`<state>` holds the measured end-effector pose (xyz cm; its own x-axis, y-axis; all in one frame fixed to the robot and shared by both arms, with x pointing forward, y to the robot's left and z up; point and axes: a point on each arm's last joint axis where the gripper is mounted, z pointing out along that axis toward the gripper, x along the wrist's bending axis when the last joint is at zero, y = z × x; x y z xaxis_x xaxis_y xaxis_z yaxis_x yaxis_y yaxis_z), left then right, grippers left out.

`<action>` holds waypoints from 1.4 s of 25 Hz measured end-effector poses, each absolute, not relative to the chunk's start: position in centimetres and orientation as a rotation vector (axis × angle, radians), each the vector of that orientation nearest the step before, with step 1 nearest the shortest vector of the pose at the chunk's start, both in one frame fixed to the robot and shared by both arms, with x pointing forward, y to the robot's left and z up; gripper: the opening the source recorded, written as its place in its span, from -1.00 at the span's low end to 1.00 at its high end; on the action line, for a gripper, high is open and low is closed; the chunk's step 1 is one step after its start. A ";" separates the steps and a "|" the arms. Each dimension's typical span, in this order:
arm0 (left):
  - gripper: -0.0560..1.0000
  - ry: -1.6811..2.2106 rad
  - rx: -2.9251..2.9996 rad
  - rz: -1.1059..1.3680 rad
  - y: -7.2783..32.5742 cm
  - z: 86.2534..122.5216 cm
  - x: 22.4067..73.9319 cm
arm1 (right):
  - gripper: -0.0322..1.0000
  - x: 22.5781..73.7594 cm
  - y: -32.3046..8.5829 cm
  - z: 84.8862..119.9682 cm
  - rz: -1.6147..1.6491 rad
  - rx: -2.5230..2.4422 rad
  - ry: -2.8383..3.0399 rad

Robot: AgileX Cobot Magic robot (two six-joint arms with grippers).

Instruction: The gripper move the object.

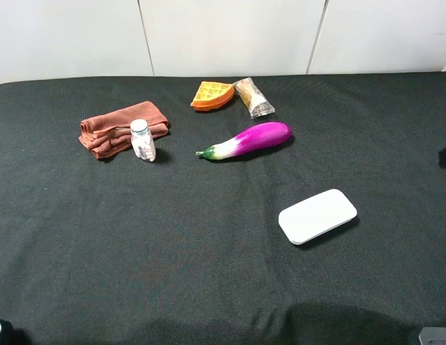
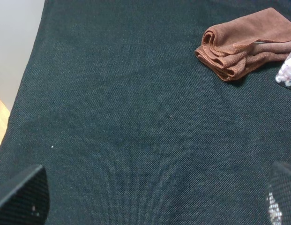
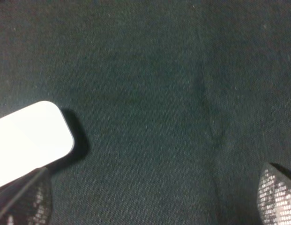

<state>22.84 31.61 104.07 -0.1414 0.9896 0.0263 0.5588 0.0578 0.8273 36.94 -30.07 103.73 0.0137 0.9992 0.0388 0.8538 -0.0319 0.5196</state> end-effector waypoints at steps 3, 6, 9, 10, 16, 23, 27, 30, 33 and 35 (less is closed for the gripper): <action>0.91 1.763 1.550 0.960 31.6 104.1 22.8 | 0.34 35.0 -30.0 103.4 0.617 1.914 1.865; 0.91 1.763 1.550 0.960 31.6 104.1 22.8 | 0.34 33.4 -29.9 104.5 0.717 1.847 1.774; 0.91 1.763 1.550 0.960 31.6 104.1 22.8 | 0.34 31.8 -29.8 105.5 0.804 1.772 1.695; 0.91 1.763 1.550 0.960 31.6 104.1 22.8 | 0.34 31.2 -29.8 105.7 0.830 1.749 1.669; 0.91 1.763 1.550 0.960 31.6 104.1 22.8 | 0.34 28.8 -29.6 106.5 0.939 1.706 1.553; 0.91 1.763 1.550 0.960 31.6 104.1 22.8 | 0.34 26.9 -29.9 105.6 0.831 1.767 1.596; 0.91 1.763 1.550 0.960 31.6 104.1 22.8 | 0.34 25.2 -29.9 105.5 0.892 1.693 1.531; 0.91 1.763 1.550 0.960 31.6 104.1 22.8 | 0.34 23.8 -29.9 105.4 0.942 1.603 1.468; 0.91 1.763 1.550 0.960 31.6 104.1 22.8 | 0.34 23.5 -29.8 105.4 0.953 1.577 1.460; 0.91 1.763 1.550 0.960 31.6 104.1 22.8 | 0.34 23.5 -29.8 105.5 0.956 1.573 1.459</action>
